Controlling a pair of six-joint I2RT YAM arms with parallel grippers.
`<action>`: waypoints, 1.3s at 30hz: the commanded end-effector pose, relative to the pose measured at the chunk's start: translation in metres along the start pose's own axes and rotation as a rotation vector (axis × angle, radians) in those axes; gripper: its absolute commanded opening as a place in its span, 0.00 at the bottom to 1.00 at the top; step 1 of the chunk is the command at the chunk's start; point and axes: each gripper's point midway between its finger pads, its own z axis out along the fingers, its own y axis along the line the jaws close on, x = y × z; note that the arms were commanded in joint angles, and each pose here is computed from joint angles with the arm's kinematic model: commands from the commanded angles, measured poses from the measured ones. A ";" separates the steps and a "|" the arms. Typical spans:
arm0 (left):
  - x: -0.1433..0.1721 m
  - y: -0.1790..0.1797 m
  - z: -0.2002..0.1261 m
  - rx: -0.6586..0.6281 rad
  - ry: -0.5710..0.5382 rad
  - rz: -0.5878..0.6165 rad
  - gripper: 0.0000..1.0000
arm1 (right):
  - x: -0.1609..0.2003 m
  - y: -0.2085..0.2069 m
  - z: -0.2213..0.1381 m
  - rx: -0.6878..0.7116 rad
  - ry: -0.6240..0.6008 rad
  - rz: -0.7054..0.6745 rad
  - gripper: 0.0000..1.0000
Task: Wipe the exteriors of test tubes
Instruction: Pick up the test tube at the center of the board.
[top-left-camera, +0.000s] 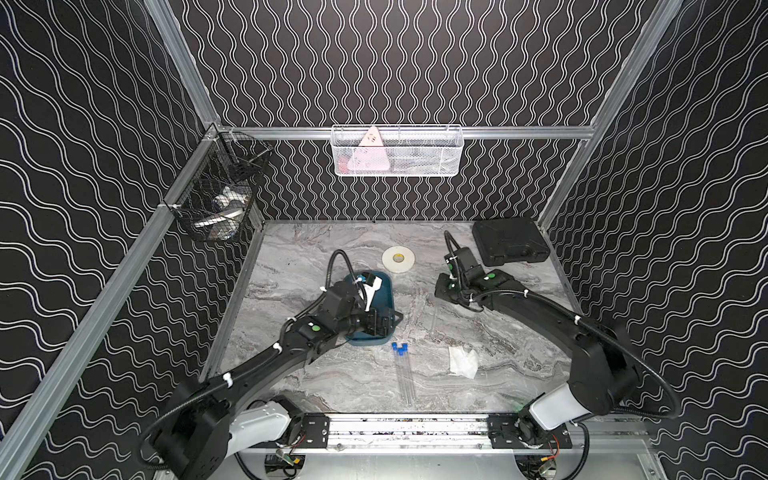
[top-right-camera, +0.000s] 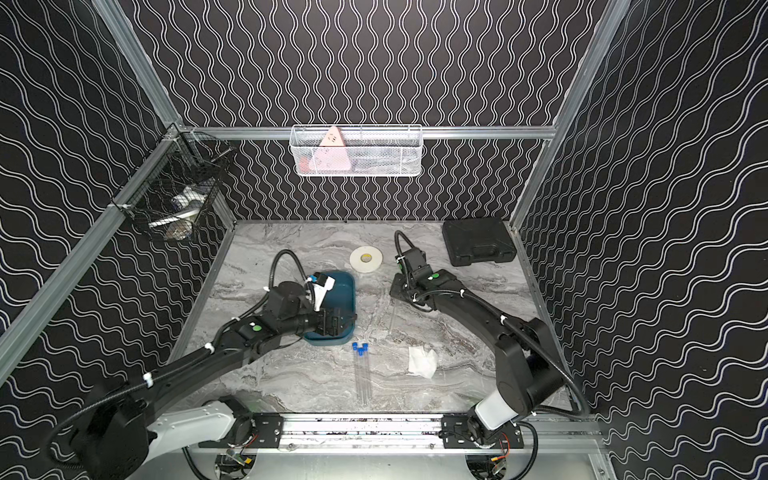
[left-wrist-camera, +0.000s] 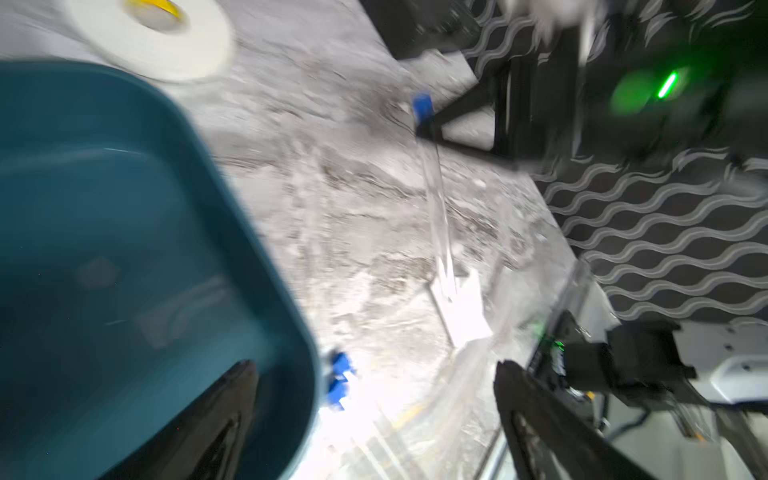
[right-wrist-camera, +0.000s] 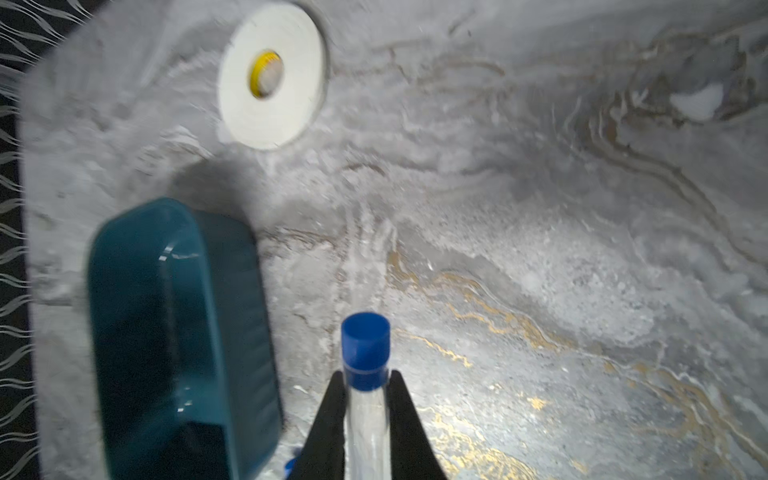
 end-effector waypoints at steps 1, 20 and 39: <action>-0.020 -0.052 0.023 0.181 -0.056 0.016 0.90 | -0.020 0.018 -0.021 -0.095 -0.047 0.011 0.15; -0.030 -0.097 0.082 0.275 -0.066 0.021 0.64 | -0.034 0.020 -0.071 -0.199 -0.185 0.025 0.16; -0.028 -0.093 0.078 0.255 -0.067 0.026 0.20 | -0.034 0.018 -0.079 -0.221 -0.222 0.020 0.16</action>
